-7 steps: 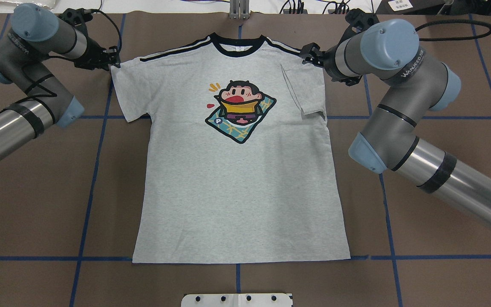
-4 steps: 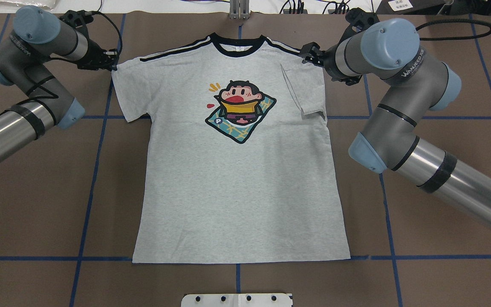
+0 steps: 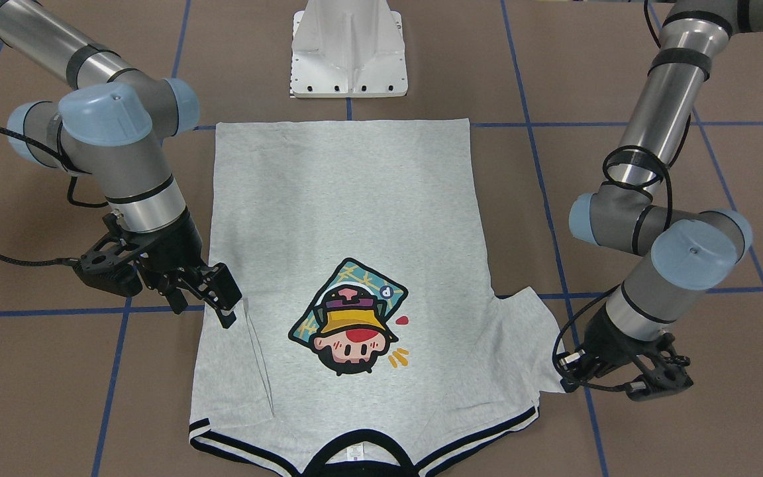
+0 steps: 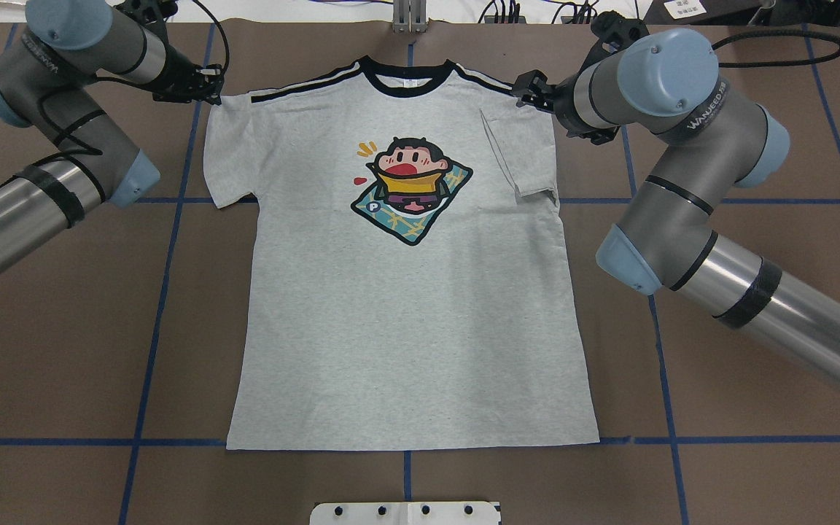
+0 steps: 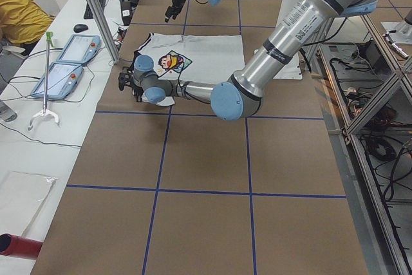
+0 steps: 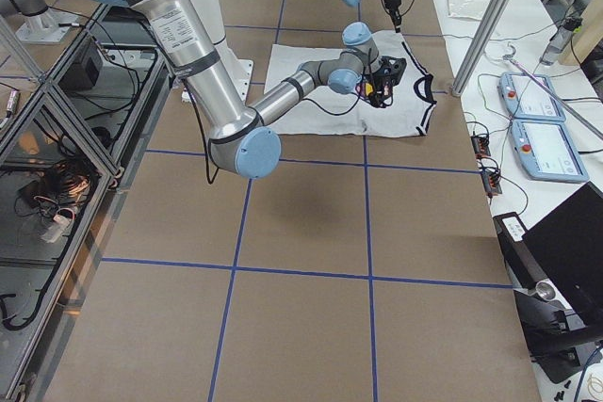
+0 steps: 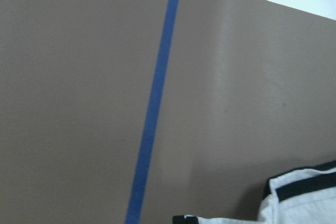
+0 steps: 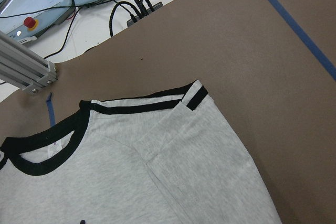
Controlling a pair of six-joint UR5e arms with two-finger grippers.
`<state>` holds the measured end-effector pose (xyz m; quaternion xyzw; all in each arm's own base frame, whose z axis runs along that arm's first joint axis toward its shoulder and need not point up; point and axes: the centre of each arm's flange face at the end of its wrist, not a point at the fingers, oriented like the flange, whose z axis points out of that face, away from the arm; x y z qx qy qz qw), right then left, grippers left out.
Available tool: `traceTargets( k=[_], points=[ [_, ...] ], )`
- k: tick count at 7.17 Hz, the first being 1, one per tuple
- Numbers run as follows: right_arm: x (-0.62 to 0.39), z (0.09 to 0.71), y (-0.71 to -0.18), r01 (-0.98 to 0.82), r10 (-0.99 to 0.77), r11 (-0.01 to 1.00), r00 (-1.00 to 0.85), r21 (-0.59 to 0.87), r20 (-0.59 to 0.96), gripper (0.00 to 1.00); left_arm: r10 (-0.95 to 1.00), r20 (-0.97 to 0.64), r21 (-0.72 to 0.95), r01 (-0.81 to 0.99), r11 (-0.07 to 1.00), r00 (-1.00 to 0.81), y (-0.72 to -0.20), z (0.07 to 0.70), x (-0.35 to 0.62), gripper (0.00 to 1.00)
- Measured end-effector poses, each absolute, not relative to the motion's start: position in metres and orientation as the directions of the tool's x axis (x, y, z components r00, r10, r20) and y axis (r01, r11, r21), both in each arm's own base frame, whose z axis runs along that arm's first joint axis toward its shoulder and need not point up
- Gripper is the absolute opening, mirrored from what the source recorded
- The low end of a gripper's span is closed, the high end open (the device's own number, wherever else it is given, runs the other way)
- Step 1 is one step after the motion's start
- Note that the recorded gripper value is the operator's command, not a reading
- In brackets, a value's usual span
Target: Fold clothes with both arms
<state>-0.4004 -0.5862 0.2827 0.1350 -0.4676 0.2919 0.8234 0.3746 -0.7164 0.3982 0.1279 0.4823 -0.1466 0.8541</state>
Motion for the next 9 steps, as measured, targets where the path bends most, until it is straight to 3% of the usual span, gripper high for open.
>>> traceTargets(
  k=[4,9],
  points=[
    [-0.4,0.286,-0.586,-0.607,0.359,0.793,0.397,-0.052,0.845,1.0,-0.212,-0.868,0.02,0.457,0.889,0.449,-0.698,0.323,0.464,0.0],
    [-0.401,0.291,-0.587,-0.606,0.364,0.794,0.401,-0.055,0.841,1.0,-0.215,-0.874,0.063,0.542,0.838,0.435,-0.718,0.314,0.509,0.0]
  ],
)
